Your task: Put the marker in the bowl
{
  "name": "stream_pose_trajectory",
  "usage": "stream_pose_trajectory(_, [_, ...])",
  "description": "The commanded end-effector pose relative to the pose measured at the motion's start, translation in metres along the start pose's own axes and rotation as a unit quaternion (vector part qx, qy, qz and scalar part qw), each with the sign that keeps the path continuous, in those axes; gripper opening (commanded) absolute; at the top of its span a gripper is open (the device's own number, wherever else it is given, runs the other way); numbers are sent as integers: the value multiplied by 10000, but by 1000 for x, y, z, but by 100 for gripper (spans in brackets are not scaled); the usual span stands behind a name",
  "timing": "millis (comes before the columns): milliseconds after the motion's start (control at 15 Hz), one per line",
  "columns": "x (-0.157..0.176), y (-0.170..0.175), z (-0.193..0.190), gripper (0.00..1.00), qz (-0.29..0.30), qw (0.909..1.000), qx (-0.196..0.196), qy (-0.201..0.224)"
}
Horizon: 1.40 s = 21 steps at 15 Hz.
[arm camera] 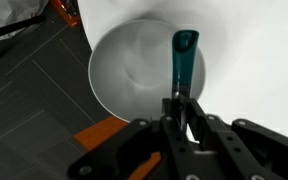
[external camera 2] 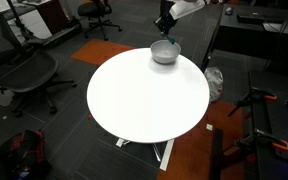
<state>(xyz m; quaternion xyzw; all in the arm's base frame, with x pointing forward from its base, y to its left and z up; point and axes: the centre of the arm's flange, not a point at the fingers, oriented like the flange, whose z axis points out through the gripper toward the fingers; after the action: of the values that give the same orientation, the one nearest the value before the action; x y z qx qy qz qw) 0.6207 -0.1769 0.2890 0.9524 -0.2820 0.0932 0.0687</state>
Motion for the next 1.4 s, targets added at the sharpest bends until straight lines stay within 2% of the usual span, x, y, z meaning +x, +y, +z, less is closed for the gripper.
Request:
stream_pose_trajectory(0, [31, 6, 24, 5, 67, 9997, -145, -165])
stream_pose_trajectory(600, [41, 23, 77, 5, 265, 9979, -324, -493])
stream_pose_trajectory(667, [41, 23, 80, 44, 287, 9977, -359, -501])
stream_pose_trajectory(800, [41, 22, 84, 50, 294, 9976, -360, -508])
stream_pose_trajectory(1200, [35, 26, 63, 95, 319, 9984, -269, -390])
stream_pose_trajectory(1267, [33, 27, 54, 100, 308, 9985, -264, -366])
stream_pose_trajectory(1333, [31, 28, 45, 100, 299, 9987, -239, -326])
